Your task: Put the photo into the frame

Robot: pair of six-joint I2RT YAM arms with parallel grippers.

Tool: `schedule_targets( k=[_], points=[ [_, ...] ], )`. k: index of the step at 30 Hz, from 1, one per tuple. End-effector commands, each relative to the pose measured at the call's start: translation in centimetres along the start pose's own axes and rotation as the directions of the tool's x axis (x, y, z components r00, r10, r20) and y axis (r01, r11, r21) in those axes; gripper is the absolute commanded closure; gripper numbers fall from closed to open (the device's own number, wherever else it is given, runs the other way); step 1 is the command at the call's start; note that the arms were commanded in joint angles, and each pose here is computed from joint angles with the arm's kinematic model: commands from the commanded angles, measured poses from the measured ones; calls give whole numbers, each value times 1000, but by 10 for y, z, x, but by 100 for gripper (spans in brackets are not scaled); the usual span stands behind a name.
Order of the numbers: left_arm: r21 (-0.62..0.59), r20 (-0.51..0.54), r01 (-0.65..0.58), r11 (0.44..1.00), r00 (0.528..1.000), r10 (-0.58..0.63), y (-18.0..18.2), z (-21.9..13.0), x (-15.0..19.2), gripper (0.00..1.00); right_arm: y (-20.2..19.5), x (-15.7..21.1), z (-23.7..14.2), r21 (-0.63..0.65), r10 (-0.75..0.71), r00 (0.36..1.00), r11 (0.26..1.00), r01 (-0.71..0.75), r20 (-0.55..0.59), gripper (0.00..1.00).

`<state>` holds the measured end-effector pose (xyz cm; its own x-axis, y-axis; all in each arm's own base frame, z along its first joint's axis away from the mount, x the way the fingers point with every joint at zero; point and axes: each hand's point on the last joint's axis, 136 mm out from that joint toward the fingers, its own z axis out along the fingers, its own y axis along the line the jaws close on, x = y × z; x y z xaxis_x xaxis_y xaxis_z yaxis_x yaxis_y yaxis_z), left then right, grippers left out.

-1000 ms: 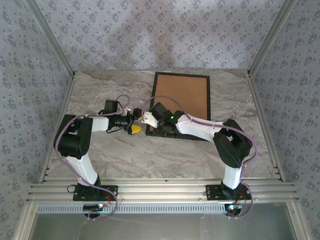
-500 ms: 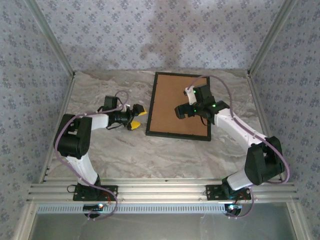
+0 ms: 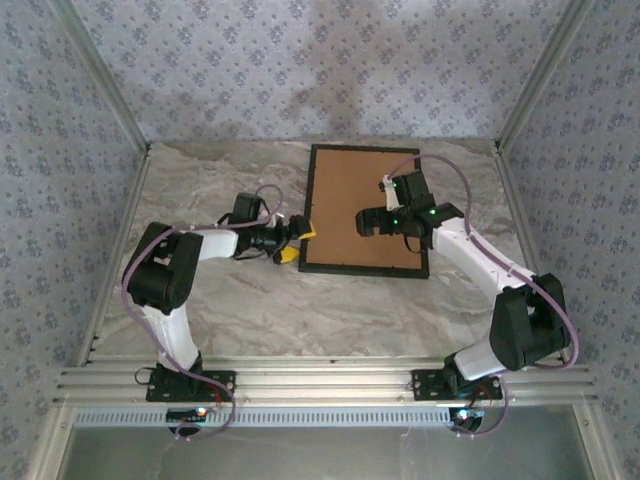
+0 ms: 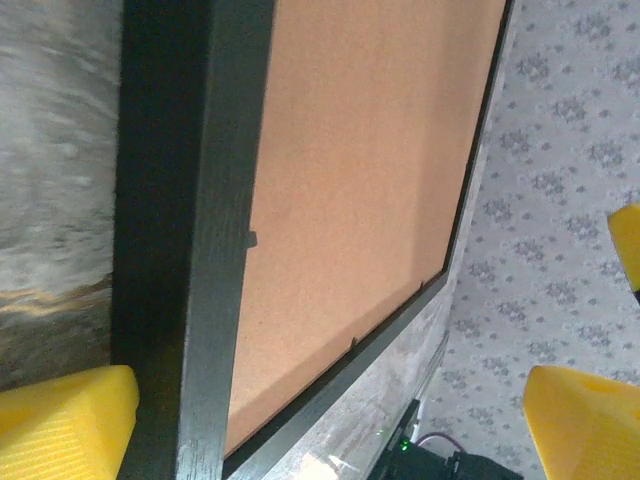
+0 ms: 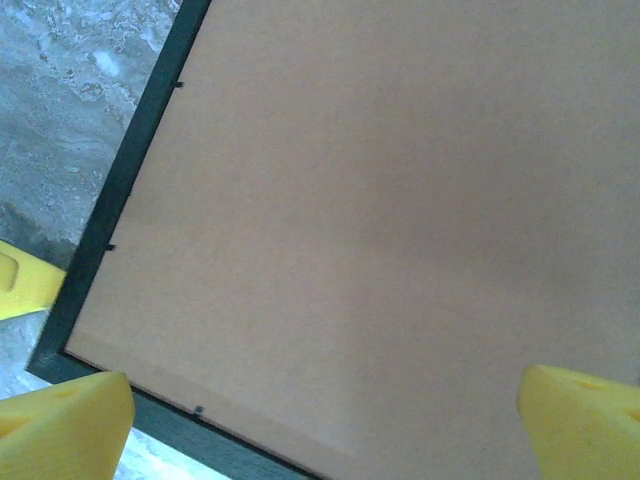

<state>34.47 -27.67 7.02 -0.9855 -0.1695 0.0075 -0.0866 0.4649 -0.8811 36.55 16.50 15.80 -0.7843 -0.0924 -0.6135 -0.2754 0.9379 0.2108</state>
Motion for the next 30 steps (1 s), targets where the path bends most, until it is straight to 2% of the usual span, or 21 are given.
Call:
schedule_targets(
  k=[1, 5, 7, 8, 13, 18, 19, 22, 30],
  points=[
    [37, -59, -44, 998, 997, 46, -15, 17, 19, 2, -4, 1, 5, -31, 114, 992, 993, -116, -56, 0],
    [72, -95, -54, 996, 994, 61, -25, 23, 41, 2, 6, -2, 14, 28, 94, 992, 995, -92, -86, 0],
    [87, -86, -50, 995, 995, 58, -26, 19, 44, 2, 15, -1, 21, 40, 119, 988, 992, -116, -95, 8],
    [85, -58, -39, 996, 997, 44, -23, 13, 40, 1, 19, 1, 25, 54, 138, 986, 990, -133, -98, 15],
    [70, 133, 64, 996, 989, -73, 11, -40, -5, 2, 49, 14, 47, 143, 185, 976, 975, -168, -111, 31],
    [73, 263, 95, 993, 958, -111, 30, -87, -39, 1, 85, 31, 76, 218, 136, 973, 971, -94, -186, 35],
    [75, 283, 92, 993, 953, -109, 31, -94, -43, 2, 92, 33, 82, 224, 122, 972, 972, -76, -200, 38],
    [73, 316, 71, 995, 944, -91, 30, -105, -51, 1, 106, 38, 92, 269, 131, 966, 961, -69, -222, 49],
    [75, 321, 51, 996, 944, -72, 30, -105, -49, 2, 124, 57, 114, 324, 98, 955, 946, -3, -278, 58]
  ],
)
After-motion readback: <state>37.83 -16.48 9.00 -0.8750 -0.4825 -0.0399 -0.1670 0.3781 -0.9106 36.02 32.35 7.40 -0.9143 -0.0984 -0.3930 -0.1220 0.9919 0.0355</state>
